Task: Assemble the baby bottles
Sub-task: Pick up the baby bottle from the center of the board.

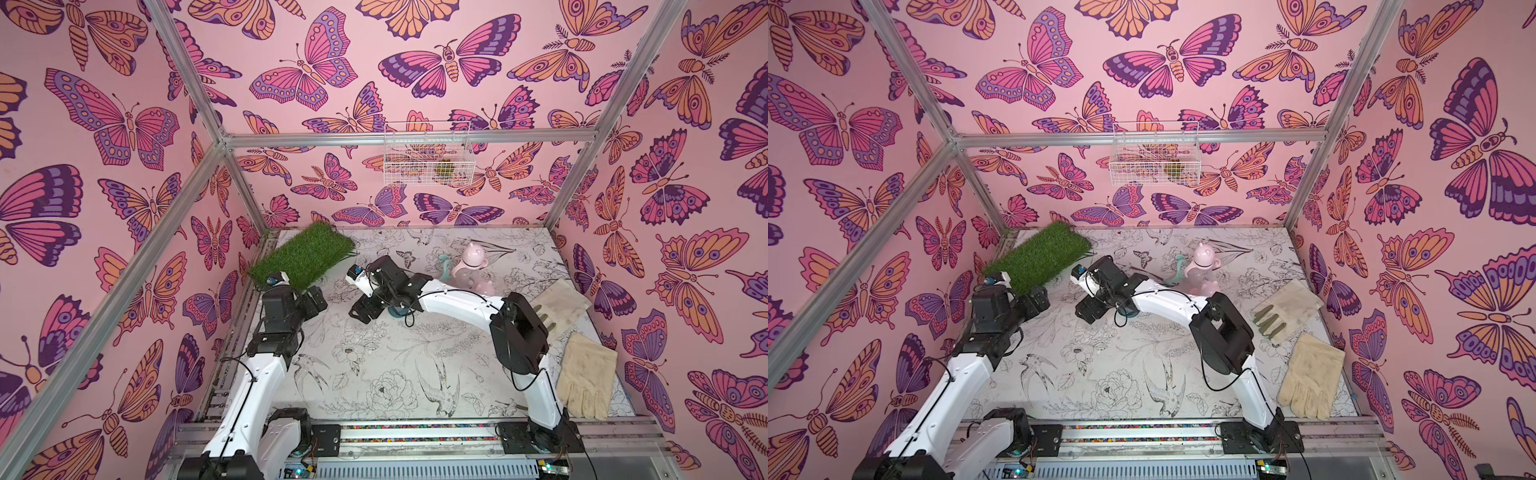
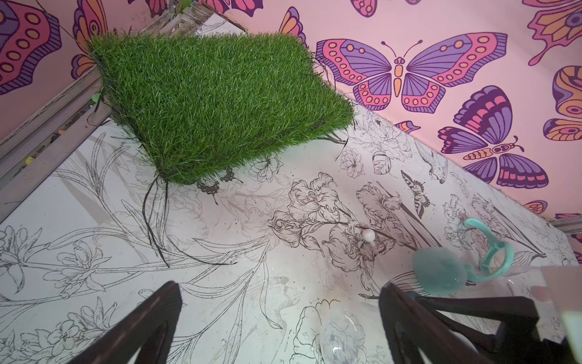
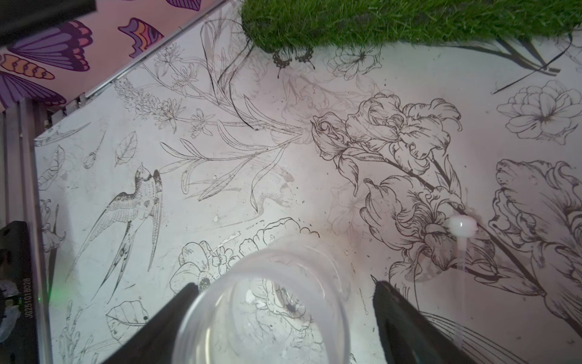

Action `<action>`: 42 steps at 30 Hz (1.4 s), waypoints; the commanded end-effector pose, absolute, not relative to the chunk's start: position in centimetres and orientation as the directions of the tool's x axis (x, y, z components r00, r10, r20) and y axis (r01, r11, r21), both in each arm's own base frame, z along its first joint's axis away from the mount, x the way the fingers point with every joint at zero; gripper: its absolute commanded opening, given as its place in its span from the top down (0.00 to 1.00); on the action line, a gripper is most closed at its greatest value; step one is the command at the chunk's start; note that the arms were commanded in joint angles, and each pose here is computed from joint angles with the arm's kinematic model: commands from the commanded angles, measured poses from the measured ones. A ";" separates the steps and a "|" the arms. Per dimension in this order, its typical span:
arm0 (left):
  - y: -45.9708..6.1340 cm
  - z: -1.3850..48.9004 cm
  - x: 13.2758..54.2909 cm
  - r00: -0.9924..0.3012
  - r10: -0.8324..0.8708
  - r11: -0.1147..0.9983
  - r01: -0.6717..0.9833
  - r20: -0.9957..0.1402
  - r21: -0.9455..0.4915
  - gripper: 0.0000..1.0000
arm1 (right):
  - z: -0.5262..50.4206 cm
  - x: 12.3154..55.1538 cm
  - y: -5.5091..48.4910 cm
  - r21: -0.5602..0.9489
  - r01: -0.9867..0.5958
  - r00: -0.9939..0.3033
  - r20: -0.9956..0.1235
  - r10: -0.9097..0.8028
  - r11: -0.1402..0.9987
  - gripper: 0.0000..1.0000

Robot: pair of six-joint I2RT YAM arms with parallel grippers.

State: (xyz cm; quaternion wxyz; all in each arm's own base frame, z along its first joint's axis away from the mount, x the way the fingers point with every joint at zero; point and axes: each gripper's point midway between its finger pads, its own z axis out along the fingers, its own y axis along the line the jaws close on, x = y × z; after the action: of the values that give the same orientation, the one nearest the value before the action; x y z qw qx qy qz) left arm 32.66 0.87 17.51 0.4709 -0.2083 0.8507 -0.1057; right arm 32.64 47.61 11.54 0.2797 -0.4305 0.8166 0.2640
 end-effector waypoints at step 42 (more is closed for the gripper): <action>-22.0 27.8 24.8 -0.093 0.051 0.438 0.897 -0.994 -0.061 0.00 | 35.9 26.6 34.1 0.442 -0.769 -0.584 -0.779 -0.227 0.463 0.76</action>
State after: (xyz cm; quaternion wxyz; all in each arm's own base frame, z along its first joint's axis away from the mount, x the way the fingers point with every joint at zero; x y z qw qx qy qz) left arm 26.04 -21.04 26.06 0.5460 0.3233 0.6791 -0.3690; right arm 28.59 33.56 35.43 0.3599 -0.3168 0.7994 0.3620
